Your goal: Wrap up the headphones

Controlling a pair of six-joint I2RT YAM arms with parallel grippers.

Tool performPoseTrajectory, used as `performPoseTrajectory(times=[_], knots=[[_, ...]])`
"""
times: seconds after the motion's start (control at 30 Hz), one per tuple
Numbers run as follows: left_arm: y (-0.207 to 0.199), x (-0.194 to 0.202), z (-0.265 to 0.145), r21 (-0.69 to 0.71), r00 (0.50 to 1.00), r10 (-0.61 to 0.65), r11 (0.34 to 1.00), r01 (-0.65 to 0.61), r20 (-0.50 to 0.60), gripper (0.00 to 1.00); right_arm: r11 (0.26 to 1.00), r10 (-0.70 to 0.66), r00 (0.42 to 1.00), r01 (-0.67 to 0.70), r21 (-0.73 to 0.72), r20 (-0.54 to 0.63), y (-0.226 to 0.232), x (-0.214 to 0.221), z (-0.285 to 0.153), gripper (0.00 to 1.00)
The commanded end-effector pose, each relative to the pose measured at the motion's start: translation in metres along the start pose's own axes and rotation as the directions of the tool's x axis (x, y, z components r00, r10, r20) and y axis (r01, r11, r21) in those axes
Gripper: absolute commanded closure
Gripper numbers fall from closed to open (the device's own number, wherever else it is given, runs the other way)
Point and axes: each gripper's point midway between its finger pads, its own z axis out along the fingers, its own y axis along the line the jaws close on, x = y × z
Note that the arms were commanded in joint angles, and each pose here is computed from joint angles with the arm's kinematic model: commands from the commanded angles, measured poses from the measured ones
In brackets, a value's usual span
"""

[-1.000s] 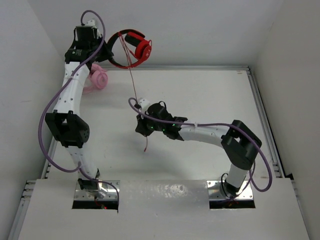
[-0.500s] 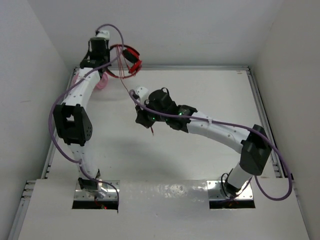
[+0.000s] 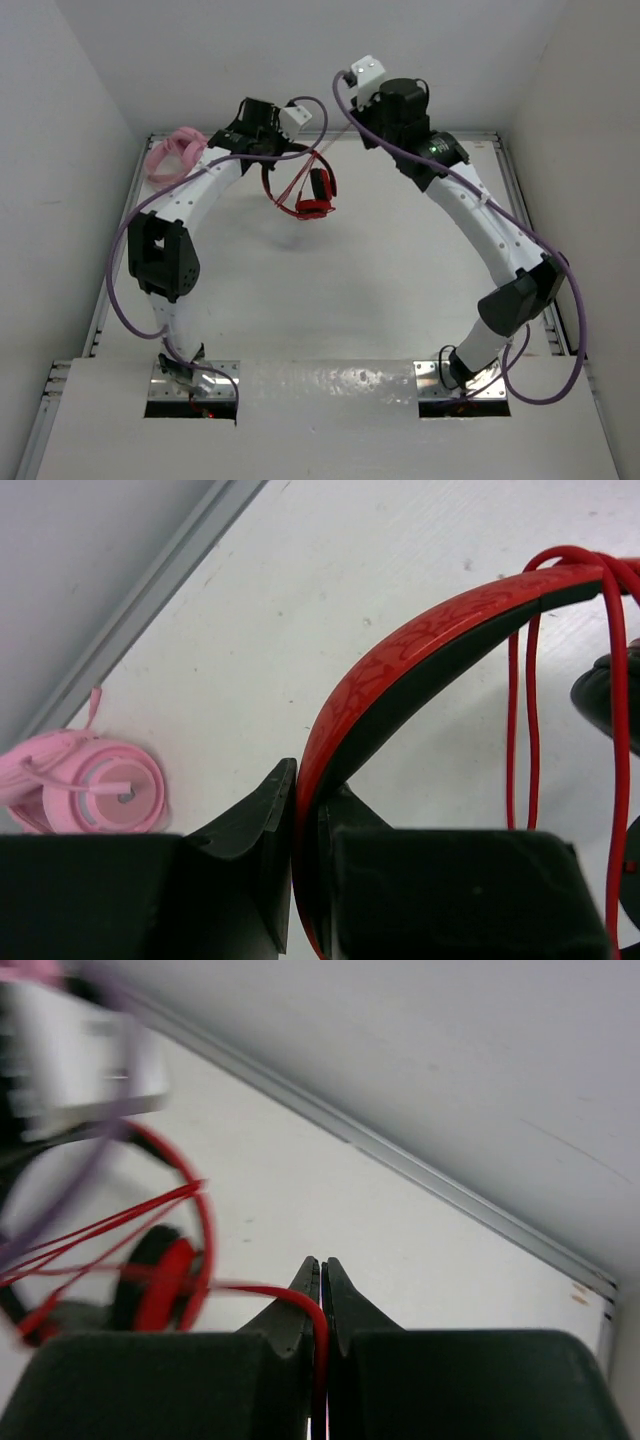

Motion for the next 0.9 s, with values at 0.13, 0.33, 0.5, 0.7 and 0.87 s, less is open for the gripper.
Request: performPoseTrajectory(times=[0.13,0.33,0.5,0.7,0.87], knots=[[-0.049,-0.061,-0.071,0.191,0.985,0.074,0.976,-0.104,0.157,1.0,0.969,0.145,0.977,-0.173,0.177,0.159,-0.095,-0.023,0.018,1.0],[-0.08,-0.084,-0.104,0.321,0.973,0.039,0.941,-0.112,0.226,1.0,0.954,0.24,0.958,-0.263,0.141,0.159,-0.104,-0.011,0.037,1.0],[-0.091,-0.108,-0.141,0.47,0.955,-0.117,0.882,-0.026,0.273,1.0,0.933,0.314,0.943,-0.328,0.147,0.109,-0.104,0.029,0.038,1.0],[-0.08,-0.119,-0.152,0.48,0.938,-0.226,0.874,0.075,0.265,1.0,0.912,0.369,0.918,-0.388,0.132,0.145,-0.091,0.058,0.012,1.0],[-0.083,-0.135,-0.167,0.525,0.912,-0.287,0.846,0.099,0.291,1.0,0.902,0.414,0.904,-0.423,0.086,0.105,-0.074,0.081,0.01,1.0]])
